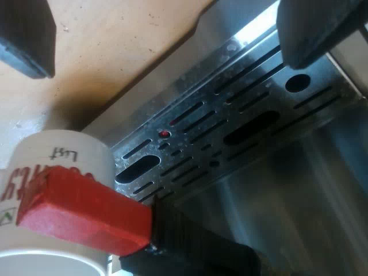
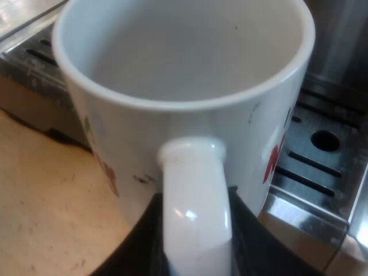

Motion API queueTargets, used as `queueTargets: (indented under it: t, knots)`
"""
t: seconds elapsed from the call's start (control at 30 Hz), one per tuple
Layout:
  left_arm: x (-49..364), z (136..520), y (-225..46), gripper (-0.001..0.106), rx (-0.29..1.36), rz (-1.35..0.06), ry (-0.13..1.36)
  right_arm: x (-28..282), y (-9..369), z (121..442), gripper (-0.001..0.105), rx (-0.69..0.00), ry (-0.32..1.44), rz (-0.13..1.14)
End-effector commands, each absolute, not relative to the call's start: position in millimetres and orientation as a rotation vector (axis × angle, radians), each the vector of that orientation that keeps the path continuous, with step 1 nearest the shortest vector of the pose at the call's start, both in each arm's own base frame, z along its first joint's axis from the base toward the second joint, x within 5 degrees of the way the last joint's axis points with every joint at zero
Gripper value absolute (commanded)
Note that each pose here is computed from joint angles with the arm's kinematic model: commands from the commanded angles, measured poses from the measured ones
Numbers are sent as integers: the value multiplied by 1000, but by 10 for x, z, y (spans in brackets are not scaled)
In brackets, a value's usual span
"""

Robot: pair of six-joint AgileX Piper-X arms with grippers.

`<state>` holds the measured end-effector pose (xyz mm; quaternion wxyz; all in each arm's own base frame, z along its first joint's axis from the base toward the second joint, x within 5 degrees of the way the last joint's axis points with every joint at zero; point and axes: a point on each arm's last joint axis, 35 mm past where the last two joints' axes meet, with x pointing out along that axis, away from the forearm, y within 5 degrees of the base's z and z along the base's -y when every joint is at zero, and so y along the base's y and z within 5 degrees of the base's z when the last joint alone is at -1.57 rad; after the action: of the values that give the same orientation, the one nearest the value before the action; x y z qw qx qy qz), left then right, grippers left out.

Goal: Place mug into machine

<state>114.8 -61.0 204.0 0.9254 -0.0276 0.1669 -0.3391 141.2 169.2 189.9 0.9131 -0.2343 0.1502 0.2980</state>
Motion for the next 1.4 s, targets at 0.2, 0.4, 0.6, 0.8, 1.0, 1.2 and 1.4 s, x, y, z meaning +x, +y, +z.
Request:
queueTargets:
  t: [0.2,0.4,0.6,0.8,1.0,1.2,1.4]
  knots:
    - [1147,2070,-620,80,-60,-713,321,1700,2040,1914,0,-445,259,620]
    - [1138,2071,-629,80,-65,-750,324,1846,2214,1875,0,-435,244,609]
    - [1138,2071,-630,80,-65,-751,324,1977,2302,1858,0,-430,252,595]
    - [1138,2071,-630,80,-65,-751,324,2118,2462,1807,0,-418,253,589]
    - [1138,2071,-630,80,-65,-751,324,2169,2522,1732,0,-430,269,581]
    - [1138,2071,-630,80,-65,-751,324,2173,2519,1729,32,-409,274,562]
    - [1138,2071,-630,80,-65,-751,324,2132,2537,1768,61,-399,263,568]
